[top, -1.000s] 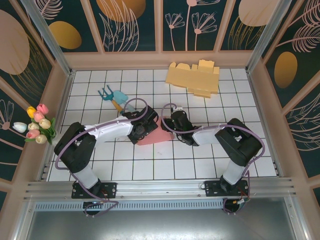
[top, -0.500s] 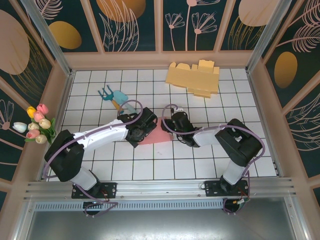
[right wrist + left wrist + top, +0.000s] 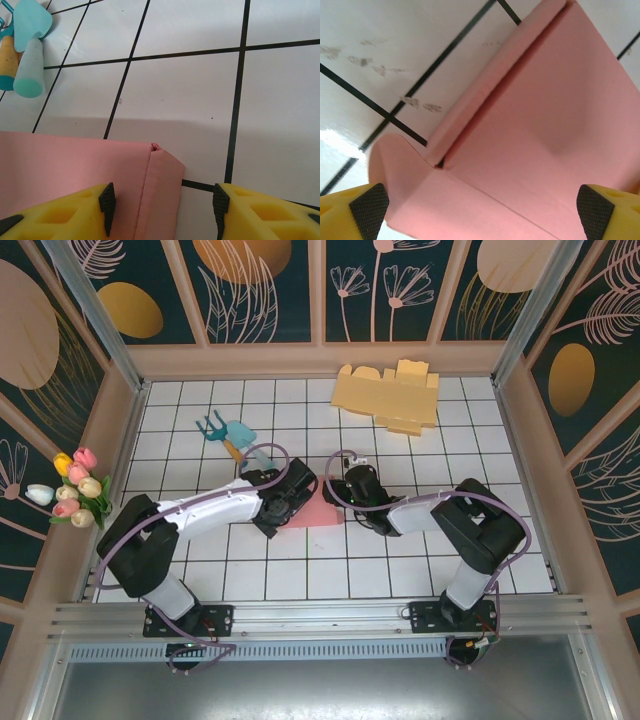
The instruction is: Fold the paper box
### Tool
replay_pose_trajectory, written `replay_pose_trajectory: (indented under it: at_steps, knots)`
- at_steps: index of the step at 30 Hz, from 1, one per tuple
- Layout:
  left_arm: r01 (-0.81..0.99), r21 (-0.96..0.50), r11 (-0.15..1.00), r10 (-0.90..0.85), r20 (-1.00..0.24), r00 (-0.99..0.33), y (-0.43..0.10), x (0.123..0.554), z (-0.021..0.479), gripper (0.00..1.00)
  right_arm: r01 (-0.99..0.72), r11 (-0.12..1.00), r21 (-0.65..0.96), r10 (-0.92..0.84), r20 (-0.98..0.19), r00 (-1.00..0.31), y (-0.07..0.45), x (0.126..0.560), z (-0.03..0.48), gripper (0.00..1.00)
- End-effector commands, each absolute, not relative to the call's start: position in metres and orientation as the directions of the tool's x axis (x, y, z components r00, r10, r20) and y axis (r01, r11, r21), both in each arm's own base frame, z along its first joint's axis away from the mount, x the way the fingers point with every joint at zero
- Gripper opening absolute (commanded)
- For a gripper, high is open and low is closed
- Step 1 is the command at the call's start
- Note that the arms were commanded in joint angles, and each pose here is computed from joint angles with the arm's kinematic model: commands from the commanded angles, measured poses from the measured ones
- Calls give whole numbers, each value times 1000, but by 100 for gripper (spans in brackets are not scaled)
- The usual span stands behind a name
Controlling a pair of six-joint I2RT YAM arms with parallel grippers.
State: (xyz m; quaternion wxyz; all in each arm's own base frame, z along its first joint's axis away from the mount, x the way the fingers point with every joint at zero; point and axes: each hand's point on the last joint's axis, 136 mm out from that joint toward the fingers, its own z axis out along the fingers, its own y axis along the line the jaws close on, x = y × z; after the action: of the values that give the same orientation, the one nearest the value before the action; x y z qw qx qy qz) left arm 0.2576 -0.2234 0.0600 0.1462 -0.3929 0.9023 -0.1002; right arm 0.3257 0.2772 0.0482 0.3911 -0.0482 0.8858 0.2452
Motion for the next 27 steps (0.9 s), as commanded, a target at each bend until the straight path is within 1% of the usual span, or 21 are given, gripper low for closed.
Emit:
replay_pose_trajectory:
  at_steps: [1,5,12,17,27]
  knots:
    - [-668,-231,708,-704,-307,-640,-203,265,72,99,-254,900,353,33,-637,-770,262,301,13,57]
    - [-651,-233,722,-687,-353,-636,-195,267,80,99,-253,902,349,32,-639,-768,262,302,12,57]
    - [-624,-234,746,-663,-343,-665,-204,272,72,98,-251,899,359,35,-630,-775,264,302,9,57]
    - [-605,-266,751,-660,-335,-672,-212,276,65,98,-250,904,346,27,-631,-775,262,301,7,57]
    - [-639,-205,741,-660,-399,-637,-193,275,60,98,-254,903,346,26,-636,-772,261,301,9,57]
